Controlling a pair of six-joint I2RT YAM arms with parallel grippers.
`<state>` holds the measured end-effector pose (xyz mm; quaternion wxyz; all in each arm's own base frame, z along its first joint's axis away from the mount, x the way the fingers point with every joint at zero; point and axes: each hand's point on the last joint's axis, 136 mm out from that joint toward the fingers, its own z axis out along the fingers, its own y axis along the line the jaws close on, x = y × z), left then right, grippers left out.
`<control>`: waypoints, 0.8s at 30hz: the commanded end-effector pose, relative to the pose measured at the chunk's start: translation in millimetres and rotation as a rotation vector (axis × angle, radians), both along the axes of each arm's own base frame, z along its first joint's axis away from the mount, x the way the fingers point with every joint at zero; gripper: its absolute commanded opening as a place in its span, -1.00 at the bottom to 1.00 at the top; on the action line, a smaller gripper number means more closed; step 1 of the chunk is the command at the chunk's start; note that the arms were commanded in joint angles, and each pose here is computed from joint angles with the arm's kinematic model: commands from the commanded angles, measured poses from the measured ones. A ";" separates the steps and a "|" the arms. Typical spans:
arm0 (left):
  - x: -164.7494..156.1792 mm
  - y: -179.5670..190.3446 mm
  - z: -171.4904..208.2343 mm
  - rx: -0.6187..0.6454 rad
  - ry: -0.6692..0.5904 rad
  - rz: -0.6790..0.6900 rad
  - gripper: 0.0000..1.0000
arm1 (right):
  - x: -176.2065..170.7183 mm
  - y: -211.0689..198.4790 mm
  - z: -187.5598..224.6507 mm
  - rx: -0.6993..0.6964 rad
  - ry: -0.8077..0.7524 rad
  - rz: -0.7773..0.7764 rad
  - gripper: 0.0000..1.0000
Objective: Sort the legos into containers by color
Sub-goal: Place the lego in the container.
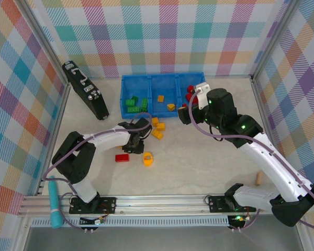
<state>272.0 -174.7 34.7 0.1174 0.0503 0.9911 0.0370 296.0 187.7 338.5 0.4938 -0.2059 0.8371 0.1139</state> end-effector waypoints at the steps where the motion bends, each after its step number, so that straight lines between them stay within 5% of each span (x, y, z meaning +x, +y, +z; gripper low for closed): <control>1: 16.1 -38.6 27.7 -0.061 -0.042 -0.078 -0.43 | 0.8 -7.0 -0.9 -0.024 -0.010 -0.015 0.97; 13: 100.1 -198.3 134.4 -0.425 -0.340 -0.277 -0.40 | 8.3 -11.4 5.3 -0.023 -0.057 -0.030 0.98; 24: 179.8 -297.3 156.3 -0.749 -0.557 -0.229 -0.39 | 11.1 -19.9 10.0 0.015 -0.108 -0.054 0.98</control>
